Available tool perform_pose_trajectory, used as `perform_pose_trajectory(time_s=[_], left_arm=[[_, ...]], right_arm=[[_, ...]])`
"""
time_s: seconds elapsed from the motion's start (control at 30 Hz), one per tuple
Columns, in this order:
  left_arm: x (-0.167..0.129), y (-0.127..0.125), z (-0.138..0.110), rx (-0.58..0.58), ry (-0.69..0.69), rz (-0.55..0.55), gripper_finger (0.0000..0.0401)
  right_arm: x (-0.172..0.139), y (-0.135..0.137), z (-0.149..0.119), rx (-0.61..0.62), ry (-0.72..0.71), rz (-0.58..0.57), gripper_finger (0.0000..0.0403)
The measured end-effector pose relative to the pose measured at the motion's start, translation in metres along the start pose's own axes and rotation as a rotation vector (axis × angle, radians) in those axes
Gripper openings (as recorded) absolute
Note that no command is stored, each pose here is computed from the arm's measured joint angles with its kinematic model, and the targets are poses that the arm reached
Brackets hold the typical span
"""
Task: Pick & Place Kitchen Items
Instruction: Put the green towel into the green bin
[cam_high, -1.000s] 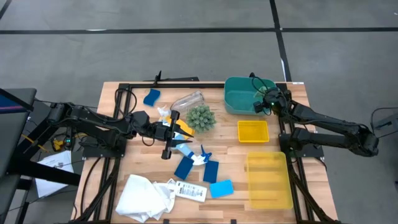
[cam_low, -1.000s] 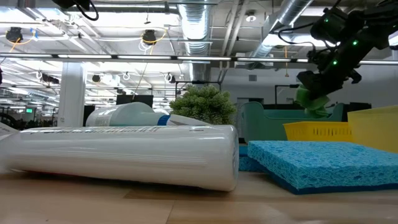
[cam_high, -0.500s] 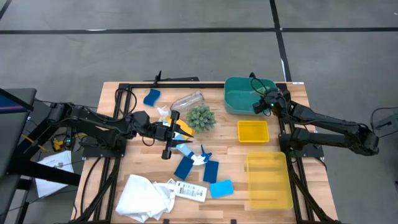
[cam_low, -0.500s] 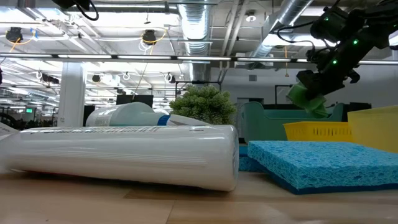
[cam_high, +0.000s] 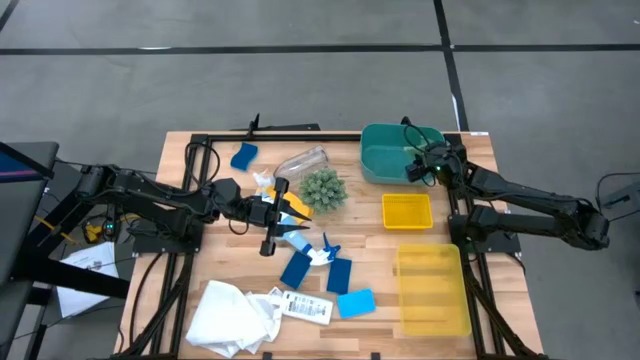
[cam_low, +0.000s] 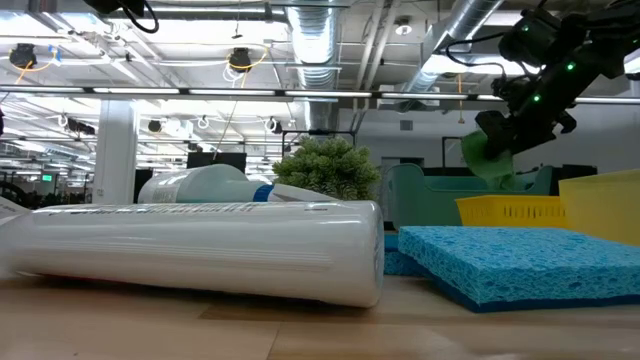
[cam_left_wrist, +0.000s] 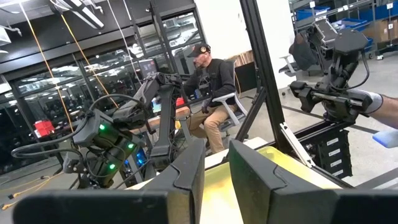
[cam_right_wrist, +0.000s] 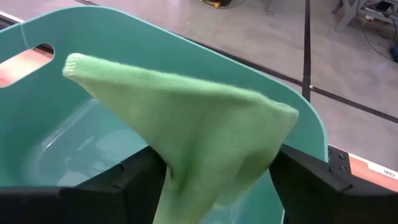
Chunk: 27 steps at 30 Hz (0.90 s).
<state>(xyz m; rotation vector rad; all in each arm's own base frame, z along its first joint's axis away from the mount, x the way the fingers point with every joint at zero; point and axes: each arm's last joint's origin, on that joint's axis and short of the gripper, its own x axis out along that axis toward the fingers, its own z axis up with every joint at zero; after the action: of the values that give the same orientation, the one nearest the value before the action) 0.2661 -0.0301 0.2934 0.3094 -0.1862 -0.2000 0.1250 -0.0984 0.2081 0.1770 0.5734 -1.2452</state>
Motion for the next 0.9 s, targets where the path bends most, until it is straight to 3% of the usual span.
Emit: perform_pose_trajectory(time_s=[0.3,0.53,0.67,0.9], left_arm=[[0.0,0.0,0.0,0.0,0.0,0.0,0.0072],[0.0,0.0,0.0,0.0,0.001,0.0,0.0072],[0.0,0.0,-0.001,-0.001,0.011,-0.004,0.0072],[0.0,0.0,-0.001,-0.001,0.011,-0.003,0.0072]], right_arm=[[0.0,0.0,0.001,0.004,-0.007,0.004,0.0267],[-0.006,0.01,0.005,-0.003,-0.067,0.072,0.0271],[-0.01,0.014,0.007,-0.005,-0.096,0.103,0.029],[-0.007,0.01,0.005,-0.002,-0.075,0.051,0.0325]])
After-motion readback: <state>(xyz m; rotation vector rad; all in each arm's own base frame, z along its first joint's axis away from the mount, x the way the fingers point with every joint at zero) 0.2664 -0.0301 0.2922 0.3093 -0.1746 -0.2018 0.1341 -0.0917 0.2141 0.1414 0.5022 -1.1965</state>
